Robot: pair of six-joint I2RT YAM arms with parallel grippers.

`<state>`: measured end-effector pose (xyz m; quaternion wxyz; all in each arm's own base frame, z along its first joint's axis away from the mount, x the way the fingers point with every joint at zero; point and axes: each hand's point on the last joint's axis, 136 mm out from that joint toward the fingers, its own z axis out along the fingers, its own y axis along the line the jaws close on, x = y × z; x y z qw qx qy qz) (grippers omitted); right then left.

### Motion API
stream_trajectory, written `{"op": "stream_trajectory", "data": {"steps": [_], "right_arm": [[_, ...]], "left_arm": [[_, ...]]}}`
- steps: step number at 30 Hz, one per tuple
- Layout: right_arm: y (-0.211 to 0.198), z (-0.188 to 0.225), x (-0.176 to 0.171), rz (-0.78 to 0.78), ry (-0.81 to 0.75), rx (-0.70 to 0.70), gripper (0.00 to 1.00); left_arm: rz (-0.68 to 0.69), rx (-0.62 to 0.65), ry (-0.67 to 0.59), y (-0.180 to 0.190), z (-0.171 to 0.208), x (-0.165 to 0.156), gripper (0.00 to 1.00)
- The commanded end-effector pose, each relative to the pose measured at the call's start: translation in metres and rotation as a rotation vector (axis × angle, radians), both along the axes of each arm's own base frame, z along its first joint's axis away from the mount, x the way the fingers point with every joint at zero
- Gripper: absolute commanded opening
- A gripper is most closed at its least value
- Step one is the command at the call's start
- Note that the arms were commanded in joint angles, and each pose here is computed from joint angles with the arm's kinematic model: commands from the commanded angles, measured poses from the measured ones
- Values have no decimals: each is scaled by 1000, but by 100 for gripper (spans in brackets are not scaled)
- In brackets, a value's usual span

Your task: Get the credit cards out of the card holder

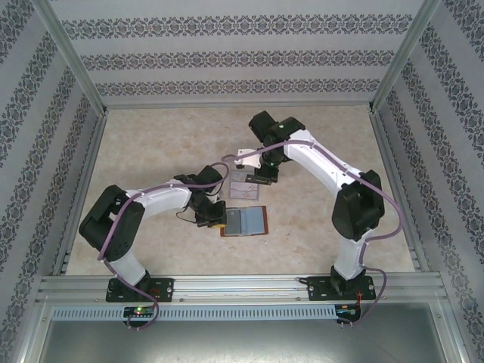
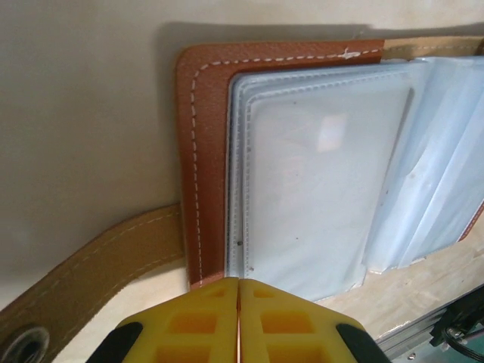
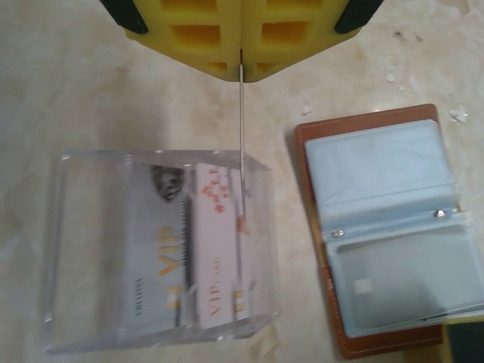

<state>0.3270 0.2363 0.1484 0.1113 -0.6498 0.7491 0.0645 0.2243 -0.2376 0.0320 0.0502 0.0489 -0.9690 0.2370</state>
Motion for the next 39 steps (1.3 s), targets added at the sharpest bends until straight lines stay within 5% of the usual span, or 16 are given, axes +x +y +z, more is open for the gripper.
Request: {"op": "stream_trajectory", "data": {"steps": [1,19,39], "right_arm": [[0,2,10,64,30,-23,0],[31,-18,71,108,98,0,0],[44,-63,61,101,241,15,0]], "left_arm": [[32,14,-28,10,4,3,8],[91,65,-33,29,7,0,8],[114,71,-27,33,4,-1,8]]}}
